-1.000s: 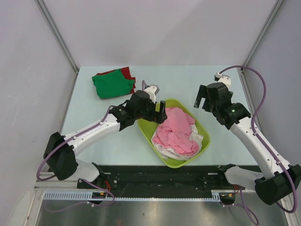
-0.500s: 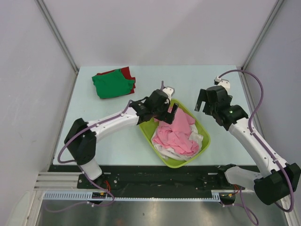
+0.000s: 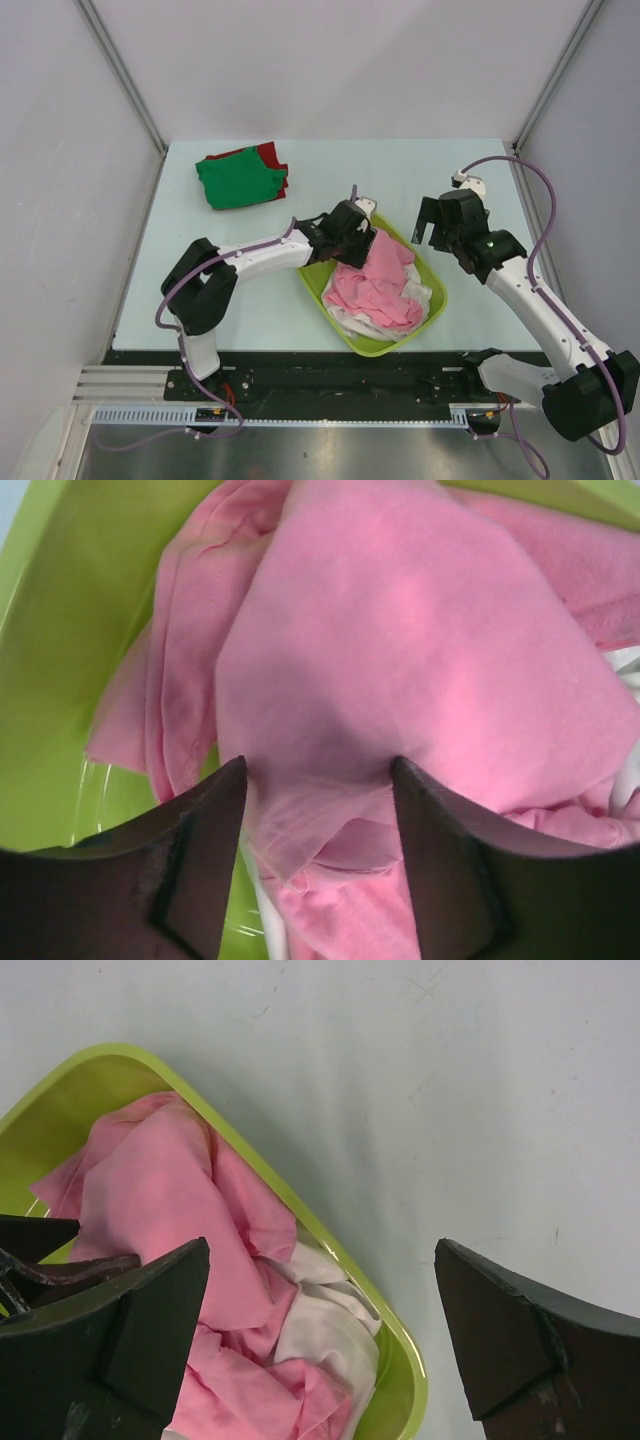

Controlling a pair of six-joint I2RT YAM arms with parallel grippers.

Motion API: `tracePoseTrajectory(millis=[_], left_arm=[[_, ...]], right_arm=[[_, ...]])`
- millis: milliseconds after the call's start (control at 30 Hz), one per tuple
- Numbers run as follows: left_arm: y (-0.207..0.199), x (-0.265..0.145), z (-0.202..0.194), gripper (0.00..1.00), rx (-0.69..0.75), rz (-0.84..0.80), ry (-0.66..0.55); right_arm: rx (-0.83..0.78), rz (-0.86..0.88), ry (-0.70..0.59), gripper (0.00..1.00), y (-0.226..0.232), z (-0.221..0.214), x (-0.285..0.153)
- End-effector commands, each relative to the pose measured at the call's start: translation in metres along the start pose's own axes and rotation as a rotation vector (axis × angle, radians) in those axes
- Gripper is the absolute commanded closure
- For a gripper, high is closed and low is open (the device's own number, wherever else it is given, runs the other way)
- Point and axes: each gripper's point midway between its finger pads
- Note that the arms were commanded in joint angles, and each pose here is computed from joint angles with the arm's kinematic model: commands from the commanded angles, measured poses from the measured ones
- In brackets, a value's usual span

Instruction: Fold and stack the t-shirts

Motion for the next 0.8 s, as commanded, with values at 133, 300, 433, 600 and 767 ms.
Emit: tracePoseTrajectory(millis=[133,300,433,600,767], left_arm=[[-0.012,0.009,0.020,1.00,0.025,-0.051,-0.063],[-0.014,-0.034,0.057,1.00,0.006,-0.076,-0.184],[-0.004,-0.130,0.124,1.00,-0.040,-0.081,-0.387],[0.035,-0.241,0.158,1.00,-0.107,-0.036,-0.547],[0.087,-0.352,0.160,1.00,-0.197,0.047,-0.726]], right_arm=[[0.014,0.036,-0.024,0.00,0.002,0.000,-0.004],[0.004,0.046,-0.019,0.00,0.001,-0.003,-0.006],[0.011,0.077,-0.034,0.00,0.004,0.000,-0.011],[0.009,0.146,-0.017,0.00,0.018,-0.003,-0.014],[-0.007,0.140,-0.010,0.00,0.019,-0.005,-0.011]])
Point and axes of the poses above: each gripper's point midway between its finger pads, its own x axis out along the fingers, its own y axis along the line the jaws close on, z = x × y, and after that the axes turned 5 degrees about x, right-handed
